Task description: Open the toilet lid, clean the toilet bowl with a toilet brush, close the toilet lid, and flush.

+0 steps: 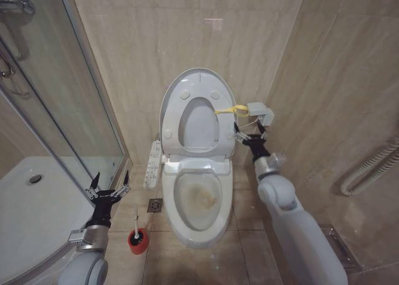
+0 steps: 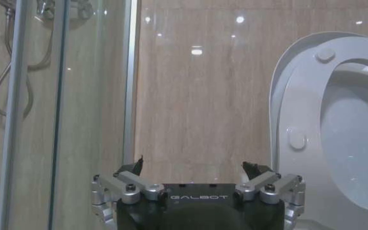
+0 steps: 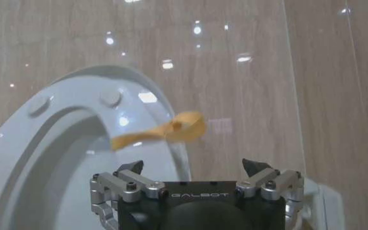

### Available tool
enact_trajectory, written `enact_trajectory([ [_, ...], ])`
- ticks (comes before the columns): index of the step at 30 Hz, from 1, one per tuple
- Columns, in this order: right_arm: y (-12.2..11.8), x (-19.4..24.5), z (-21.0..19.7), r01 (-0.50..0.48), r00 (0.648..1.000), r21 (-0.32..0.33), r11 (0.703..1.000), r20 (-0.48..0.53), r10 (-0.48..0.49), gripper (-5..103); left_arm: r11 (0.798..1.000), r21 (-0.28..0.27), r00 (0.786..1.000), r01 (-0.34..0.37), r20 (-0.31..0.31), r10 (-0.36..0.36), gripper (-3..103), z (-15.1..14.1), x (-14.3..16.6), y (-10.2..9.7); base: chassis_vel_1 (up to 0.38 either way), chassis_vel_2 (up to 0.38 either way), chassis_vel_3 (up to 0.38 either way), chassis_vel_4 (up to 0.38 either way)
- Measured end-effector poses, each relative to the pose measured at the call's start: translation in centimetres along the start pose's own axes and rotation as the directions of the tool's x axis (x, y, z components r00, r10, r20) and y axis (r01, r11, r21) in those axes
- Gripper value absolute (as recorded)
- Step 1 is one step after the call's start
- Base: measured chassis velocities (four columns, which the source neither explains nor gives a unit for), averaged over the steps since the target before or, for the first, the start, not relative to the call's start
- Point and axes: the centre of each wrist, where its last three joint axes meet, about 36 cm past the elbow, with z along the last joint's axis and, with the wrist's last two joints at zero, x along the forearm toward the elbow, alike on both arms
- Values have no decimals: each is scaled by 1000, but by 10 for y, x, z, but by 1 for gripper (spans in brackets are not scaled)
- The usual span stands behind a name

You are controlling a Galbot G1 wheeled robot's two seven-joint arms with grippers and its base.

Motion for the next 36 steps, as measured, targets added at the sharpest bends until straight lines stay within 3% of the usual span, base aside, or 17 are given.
enact_trajectory([
  [18,0,93,33,-93,990,27,995,-108,95,100,1000,0,1000,0,0,0,100,0,0,0,0,0,0,0],
  [36,8,126,32,-177,980,5,984,-97,176,100,1000,0,1000,0,0,0,100,0,0,0,0,0,0,0],
])
